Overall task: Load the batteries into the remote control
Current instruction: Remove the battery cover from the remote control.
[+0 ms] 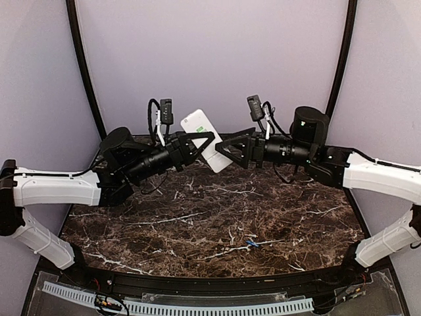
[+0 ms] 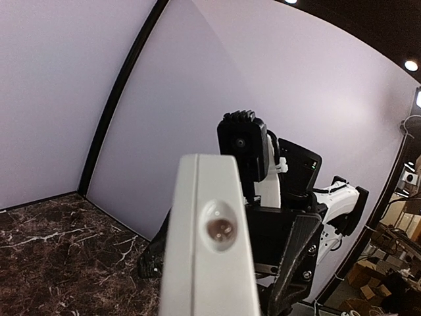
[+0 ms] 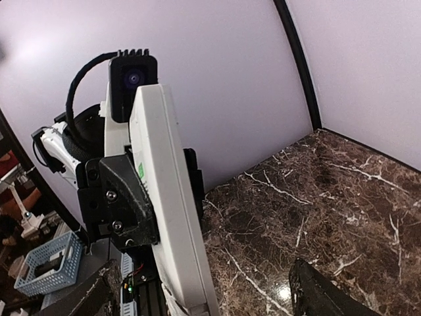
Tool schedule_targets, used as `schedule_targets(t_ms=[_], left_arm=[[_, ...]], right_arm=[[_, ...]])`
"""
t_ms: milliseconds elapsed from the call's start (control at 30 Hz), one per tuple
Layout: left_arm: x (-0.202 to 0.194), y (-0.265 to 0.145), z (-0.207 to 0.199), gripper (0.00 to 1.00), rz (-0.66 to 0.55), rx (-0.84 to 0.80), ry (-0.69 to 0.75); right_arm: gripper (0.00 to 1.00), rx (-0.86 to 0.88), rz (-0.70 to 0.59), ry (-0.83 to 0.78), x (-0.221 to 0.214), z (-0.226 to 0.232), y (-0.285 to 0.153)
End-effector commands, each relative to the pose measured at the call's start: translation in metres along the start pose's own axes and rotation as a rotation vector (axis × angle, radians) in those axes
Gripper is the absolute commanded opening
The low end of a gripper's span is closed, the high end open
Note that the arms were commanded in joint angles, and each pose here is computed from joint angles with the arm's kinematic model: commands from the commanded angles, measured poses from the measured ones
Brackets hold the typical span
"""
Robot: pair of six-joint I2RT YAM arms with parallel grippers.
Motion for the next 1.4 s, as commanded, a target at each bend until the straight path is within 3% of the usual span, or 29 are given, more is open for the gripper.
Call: schedule_targets(t_ms=[0,67,367,533,767,867,1000,1133,1367], left_arm=[[0.018,-0.011,0.006,0.00,-0.135,0.051,-0.024],[0.017,-0.012,0.010,0.00,-0.148,0.062,-0.034],[0.004,-0.023,0.043,0.00,-0.200,0.143,-0.108],[-0.010,-0.028,0.057,0.00,-0.168,0.212,-0.006],[-0.069,-0.038,0.097,0.00,0.072,0.405,0.264],[-0.106,-0.040,0.115,0.00,0.166,0.445,0.275],[-0.145,-0.043,0.127,0.00,0.241,0.445,0.246],[-0.176,-0.043,0.140,0.00,0.344,0.449,0.312],[-0.190,-0.039,0.140,0.00,0.435,0.408,0.485]], right_arm=[[0.86,-0.035,-0.135,0.113,0.008,-0.014,0.001],[0.90,-0.025,-0.150,0.134,0.006,-0.016,0.002],[0.90,-0.091,-0.105,0.200,-0.009,-0.034,0.010],[0.90,-0.227,-0.052,0.226,-0.020,-0.054,0.007],[0.91,-0.433,0.042,0.216,-0.052,-0.088,-0.008],[0.91,-0.468,0.079,0.244,-0.072,-0.102,-0.010],[0.91,-0.502,0.130,0.276,-0.095,-0.116,-0.009],[0.91,-0.523,0.168,0.286,-0.111,-0.124,-0.010],[0.91,-0.550,0.214,0.276,-0.127,-0.132,-0.012]])
Point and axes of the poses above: each gripper's point midway between its finger pads, its own y axis out along the fingers, its own z axis along the line the jaws close on, x = y × z, the point moved 3 cm from there along -y, back along the fingers, and after that the axes turned 8 degrees about y, right-handed, at the moved point
